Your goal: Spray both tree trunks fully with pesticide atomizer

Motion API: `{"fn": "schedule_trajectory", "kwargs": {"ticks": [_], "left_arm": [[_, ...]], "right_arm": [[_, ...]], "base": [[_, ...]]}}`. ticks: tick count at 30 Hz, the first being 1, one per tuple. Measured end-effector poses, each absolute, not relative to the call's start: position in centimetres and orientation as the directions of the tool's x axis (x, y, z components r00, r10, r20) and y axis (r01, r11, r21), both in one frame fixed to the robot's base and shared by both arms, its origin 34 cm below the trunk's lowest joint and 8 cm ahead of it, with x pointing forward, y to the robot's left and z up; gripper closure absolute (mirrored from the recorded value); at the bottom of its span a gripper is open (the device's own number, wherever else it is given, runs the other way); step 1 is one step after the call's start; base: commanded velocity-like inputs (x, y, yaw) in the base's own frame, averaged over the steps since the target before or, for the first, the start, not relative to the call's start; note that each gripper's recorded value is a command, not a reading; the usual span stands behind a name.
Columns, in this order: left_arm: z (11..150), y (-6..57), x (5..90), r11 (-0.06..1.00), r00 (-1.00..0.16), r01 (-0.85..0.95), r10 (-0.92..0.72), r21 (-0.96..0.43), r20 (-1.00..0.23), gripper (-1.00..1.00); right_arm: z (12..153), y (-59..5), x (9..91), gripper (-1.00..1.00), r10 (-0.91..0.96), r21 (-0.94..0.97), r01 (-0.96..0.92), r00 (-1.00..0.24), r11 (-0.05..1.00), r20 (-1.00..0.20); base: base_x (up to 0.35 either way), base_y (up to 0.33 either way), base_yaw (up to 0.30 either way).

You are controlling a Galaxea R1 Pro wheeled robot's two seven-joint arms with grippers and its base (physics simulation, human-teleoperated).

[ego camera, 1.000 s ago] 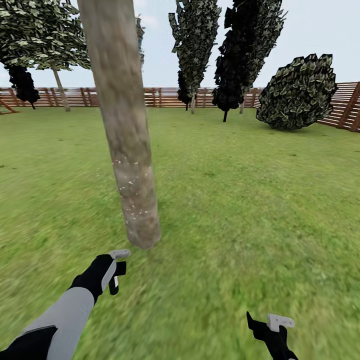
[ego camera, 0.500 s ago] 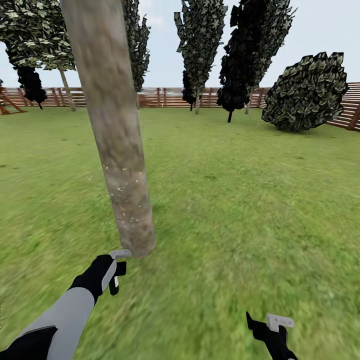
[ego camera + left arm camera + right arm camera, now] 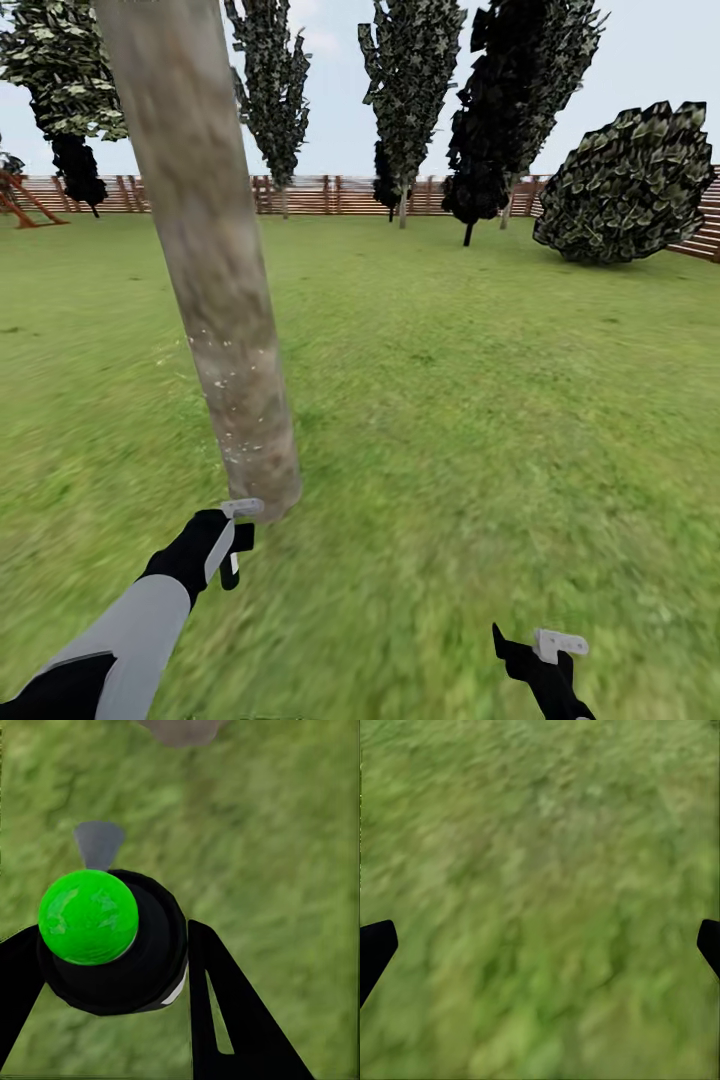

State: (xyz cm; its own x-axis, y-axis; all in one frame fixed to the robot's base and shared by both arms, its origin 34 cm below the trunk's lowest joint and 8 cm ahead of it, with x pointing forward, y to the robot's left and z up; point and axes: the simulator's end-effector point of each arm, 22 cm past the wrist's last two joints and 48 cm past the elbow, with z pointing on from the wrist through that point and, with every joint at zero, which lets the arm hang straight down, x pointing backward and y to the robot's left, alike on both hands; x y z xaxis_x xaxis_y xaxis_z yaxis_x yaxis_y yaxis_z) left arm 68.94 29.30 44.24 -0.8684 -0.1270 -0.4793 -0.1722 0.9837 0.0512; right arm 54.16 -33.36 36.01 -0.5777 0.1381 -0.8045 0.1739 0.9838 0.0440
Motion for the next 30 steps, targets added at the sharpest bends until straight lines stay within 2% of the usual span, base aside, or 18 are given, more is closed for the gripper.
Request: {"fn": "schedule_trajectory", "kwargs": {"ticks": [12,22,30], "left_arm": [[44.22,29.29,68.91,0.984,-0.869,-0.172,-0.127,0.051,-0.478,1.00],[44.21,29.46,68.87,0.983,-0.869,-0.175,-0.130,0.051,-0.477,1.00],[44.21,29.54,68.86,0.983,-0.869,-0.176,-0.130,0.052,-0.477,1.00]], "right_arm": [[36.01,-33.35,54.15,-1.00,0.137,0.043,0.173,-0.578,0.984,-0.804],[36.01,-33.33,54.16,-1.00,0.137,0.044,0.172,-0.578,0.984,-0.804],[35.98,-33.30,54.13,-1.00,0.136,0.043,0.171,-0.579,0.984,-0.804]], "base": [[0.017,-0.253,0.271],[0.083,-0.269,0.028],[0.124,-0.269,0.250]]}}
